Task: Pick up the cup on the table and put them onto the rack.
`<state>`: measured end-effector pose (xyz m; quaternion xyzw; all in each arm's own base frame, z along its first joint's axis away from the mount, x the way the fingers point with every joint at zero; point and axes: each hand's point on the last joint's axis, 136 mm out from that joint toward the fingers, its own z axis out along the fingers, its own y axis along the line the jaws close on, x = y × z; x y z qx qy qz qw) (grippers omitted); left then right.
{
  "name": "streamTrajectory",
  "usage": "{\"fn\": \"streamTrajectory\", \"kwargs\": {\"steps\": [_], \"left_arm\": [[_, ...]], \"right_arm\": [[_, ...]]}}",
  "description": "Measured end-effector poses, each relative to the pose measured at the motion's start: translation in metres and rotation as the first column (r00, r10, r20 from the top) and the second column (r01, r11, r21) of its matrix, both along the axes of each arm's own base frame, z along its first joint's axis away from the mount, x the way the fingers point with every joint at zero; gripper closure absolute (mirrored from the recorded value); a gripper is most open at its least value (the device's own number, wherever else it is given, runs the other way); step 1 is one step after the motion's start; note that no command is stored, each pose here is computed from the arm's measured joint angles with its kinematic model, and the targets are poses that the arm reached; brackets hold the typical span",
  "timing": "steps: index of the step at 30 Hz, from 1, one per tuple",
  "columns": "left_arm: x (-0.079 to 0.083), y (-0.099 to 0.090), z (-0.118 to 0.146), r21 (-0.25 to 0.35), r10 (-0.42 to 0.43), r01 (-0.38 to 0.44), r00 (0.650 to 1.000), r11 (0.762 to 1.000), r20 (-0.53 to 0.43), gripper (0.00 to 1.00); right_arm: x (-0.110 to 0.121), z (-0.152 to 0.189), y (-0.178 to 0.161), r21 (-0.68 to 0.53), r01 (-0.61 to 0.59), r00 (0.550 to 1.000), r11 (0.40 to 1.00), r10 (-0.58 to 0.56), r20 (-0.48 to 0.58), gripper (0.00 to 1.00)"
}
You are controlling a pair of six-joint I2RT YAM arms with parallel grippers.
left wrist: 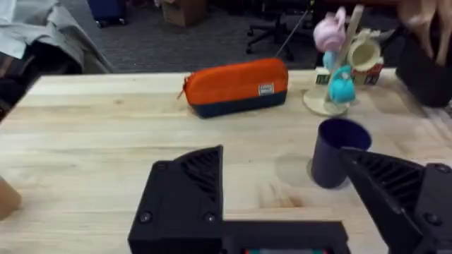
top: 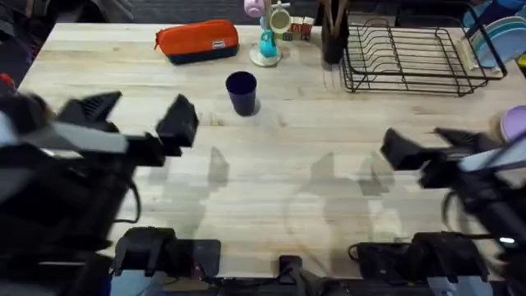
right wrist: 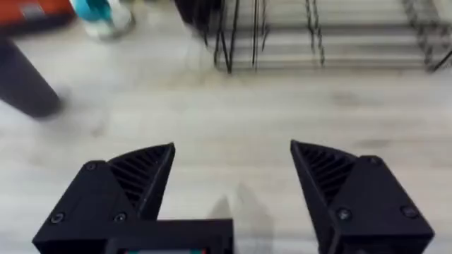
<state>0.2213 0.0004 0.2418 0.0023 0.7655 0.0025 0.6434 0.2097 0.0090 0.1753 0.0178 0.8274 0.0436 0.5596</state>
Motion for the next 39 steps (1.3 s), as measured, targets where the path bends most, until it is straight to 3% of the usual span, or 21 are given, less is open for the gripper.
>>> {"fn": "streamTrajectory", "kwargs": {"steps": [6, 7, 15, 25, 39], "left_arm": [[0.006, 0.0, 0.044, 0.0, 0.0, 0.0, 0.995, 1.0, -0.098, 0.007], [0.018, 0.0, 0.072, 0.0, 0.0, 0.0, 0.988, 1.0, -0.154, 0.007], [0.05, -0.007, 0.125, -0.017, -0.039, 0.036, 0.967, 0.999, -0.252, 0.007], [0.081, -0.009, 0.102, -0.029, -0.053, 0.046, 0.926, 0.999, -0.374, 0.008], [0.082, -0.009, 0.078, -0.041, -0.052, 0.037, 0.883, 0.998, -0.467, 0.008]], "right_arm": [[0.002, 0.076, 0.001, -0.003, -0.004, 1.0, 1.0, 0.004, 0.028, 0.005], [0.015, 0.104, 0.0, -0.003, -0.004, 1.0, 1.0, 0.004, -0.001, 0.005], [0.054, 0.147, 0.0, -0.002, -0.004, 0.995, 1.0, 0.004, -0.098, 0.005], [0.074, 0.145, 0.0, -0.028, -0.02, 0.987, 0.999, 0.015, -0.158, 0.005], [0.071, 0.139, 0.0, -0.04, -0.029, 0.982, 0.999, 0.021, -0.186, 0.005]]}}
